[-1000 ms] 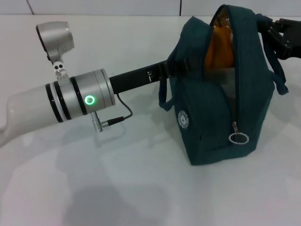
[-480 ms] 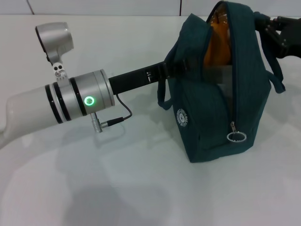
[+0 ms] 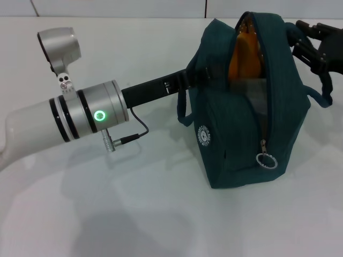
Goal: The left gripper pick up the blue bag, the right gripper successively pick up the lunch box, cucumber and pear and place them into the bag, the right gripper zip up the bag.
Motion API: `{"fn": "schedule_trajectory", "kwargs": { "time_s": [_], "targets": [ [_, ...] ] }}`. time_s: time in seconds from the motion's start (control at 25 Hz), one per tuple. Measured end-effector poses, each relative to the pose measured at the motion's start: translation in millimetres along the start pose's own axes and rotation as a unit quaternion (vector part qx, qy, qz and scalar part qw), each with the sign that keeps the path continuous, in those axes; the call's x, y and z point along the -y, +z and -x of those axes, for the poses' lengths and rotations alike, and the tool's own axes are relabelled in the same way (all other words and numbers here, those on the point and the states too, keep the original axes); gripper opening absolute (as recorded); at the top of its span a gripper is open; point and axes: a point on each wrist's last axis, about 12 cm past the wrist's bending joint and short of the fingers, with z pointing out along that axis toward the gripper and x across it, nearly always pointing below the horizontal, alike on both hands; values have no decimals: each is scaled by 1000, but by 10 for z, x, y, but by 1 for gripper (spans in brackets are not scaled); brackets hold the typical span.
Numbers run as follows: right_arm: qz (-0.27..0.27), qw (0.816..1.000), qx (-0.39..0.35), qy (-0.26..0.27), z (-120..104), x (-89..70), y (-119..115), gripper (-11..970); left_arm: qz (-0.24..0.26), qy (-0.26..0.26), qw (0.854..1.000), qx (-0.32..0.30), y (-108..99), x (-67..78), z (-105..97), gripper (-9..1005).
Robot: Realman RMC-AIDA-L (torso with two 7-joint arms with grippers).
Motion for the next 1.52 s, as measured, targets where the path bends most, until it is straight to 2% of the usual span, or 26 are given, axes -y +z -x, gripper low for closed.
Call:
{"fn": "schedule_trajectory", "kwargs": {
  "time_s": [0.12,0.32,0.44,0.84,1.08,1.52],
  "targets": [
    [-2,1000,0,2,-10,2,-23,138,1,-2,1000,1,-5,-4,-4,55],
    [2,1000,3,2,-11,-4,-53,358,2,-3,1000,2,-17,-10,-12,55],
    [5,1000,5,6,-23,-18,-103,584,3,-4,1000,3,-24,-13,-16,55],
    [-2,999,41,26,-37,-28,-368,601,6,-7,1000,6,-52,-25,-34,55],
    [70,995,63,22,18,-182,-425,602,8,-6,1000,7,-61,-30,-40,55],
    [204,979,23,6,-39,-459,-498,602,10,-7,1000,16,-96,-40,-53,55]
  ]
}}
